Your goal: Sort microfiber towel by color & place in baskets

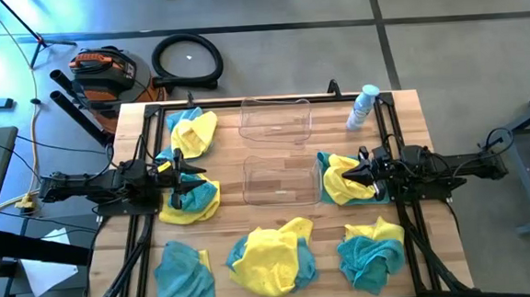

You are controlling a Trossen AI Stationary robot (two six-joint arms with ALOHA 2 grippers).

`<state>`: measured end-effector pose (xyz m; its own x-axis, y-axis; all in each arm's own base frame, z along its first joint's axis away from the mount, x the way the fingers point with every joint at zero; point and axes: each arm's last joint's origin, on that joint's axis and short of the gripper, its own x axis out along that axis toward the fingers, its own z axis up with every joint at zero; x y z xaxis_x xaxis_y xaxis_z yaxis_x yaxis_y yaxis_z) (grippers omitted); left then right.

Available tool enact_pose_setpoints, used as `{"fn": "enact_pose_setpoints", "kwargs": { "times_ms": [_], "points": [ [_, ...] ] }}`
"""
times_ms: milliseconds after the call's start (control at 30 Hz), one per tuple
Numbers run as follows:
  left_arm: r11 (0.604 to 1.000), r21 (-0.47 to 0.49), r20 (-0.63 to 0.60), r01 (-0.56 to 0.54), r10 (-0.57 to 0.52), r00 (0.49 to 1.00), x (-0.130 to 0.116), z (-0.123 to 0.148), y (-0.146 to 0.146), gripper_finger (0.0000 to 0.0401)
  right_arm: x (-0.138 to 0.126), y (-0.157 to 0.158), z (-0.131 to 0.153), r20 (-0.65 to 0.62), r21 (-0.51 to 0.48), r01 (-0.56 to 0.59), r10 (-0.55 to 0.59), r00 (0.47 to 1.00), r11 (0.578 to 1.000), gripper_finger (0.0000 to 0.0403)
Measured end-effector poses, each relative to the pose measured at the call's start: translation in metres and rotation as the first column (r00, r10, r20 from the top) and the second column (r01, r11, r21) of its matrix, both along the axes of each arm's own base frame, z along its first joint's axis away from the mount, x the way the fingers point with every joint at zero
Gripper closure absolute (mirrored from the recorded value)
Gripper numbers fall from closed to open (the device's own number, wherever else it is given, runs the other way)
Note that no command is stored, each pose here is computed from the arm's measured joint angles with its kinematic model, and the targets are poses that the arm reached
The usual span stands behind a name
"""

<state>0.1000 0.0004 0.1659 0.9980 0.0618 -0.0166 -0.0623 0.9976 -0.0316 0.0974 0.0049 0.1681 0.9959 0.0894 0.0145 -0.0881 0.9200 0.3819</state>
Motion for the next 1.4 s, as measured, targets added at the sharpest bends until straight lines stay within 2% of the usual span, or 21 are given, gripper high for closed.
{"fn": "enact_pose_setpoints", "kwargs": {
  "times_ms": [833,1033,1233,1400],
  "points": [
    [1.000,-0.001,0.007,0.000,0.000,1.000,0.0000,0.0006,0.0000,0.0259,0.0000,0.0000,-0.0001,0.000,0.000,0.000,0.000,1.000,1.000,0.0402],
    [0.999,-0.051,0.003,-0.001,0.001,1.000,0.0000,0.0000,0.0000,0.0259,0.0000,0.0000,-0.0001,0.000,0.000,0.000,0.000,1.000,1.000,0.0402],
    [1.000,-0.018,0.001,0.000,0.000,1.000,0.0000,-0.0001,0.0000,0.0259,0.0000,0.0000,-0.0001,0.000,0.000,0.000,0.000,1.000,1.000,0.0402],
    [0.996,-0.094,0.006,-0.001,0.002,1.000,0.0000,0.0000,0.0000,0.0259,0.0000,0.0000,-0.0001,0.000,0.000,0.000,0.000,1.000,1.000,0.0402]
  ]
}}
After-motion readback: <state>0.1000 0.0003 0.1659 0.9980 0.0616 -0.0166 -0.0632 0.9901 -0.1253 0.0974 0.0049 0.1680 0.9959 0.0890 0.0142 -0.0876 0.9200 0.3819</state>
